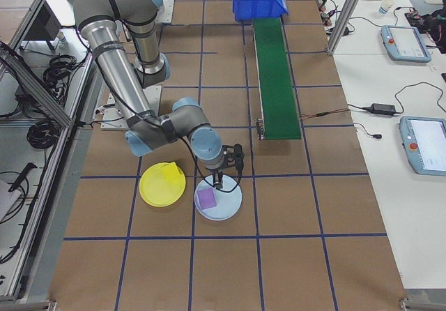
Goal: Move block left to right into plate
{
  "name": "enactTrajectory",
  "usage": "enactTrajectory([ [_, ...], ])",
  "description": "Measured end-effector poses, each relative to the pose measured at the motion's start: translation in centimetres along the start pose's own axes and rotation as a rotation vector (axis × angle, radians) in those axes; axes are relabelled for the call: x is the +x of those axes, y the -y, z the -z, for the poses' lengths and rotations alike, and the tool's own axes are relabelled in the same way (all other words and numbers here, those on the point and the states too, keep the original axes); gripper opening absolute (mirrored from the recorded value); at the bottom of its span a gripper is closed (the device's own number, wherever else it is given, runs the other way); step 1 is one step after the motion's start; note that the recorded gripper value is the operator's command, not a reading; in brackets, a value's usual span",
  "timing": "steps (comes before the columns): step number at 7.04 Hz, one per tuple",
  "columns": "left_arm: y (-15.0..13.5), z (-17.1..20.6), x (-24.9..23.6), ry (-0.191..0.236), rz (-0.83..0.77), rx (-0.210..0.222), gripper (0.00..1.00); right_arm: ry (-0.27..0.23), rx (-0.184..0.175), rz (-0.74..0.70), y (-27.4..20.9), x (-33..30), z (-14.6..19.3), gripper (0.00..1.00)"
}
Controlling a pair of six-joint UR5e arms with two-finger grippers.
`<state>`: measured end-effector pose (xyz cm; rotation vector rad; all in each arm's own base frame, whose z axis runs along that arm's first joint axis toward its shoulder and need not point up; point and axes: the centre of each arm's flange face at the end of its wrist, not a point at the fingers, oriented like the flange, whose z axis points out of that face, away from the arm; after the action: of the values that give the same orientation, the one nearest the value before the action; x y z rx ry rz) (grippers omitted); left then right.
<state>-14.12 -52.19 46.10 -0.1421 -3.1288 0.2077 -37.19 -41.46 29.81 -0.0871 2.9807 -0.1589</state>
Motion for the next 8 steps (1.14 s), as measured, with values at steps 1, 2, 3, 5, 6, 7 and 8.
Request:
enactTrajectory([
  [1,0.0,0.0,0.0,0.0,0.0,0.001,1.0,0.021,-0.031,-0.027,2.3,-5.5,1.5,1.0],
  [2,0.0,0.1,0.1,0.0,0.001,0.001,1.0,0.031,-0.08,-0.049,4.3,-11.3,2.9,1.0],
  [3,0.0,0.1,0.1,-0.001,0.001,0.001,1.0,0.033,-0.13,-0.063,5.4,-16.7,4.0,1.0],
  [5,0.0,0.1,0.1,-0.002,0.001,0.002,1.0,0.033,-0.196,-0.041,7.1,-27.6,6.1,1.0],
  [6,0.0,0.0,0.0,-0.002,0.001,0.001,1.0,0.014,-0.201,-0.024,8.2,-33.0,7.5,1.0],
  [7,0.0,0.0,0.0,-0.002,0.001,0.0,1.0,-0.009,-0.186,-0.004,9.3,-38.4,9.1,1.0],
  [8,0.0,0.0,0.0,-0.002,0.002,0.0,1.0,-0.027,-0.166,0.011,9.9,-43.5,10.7,1.0],
])
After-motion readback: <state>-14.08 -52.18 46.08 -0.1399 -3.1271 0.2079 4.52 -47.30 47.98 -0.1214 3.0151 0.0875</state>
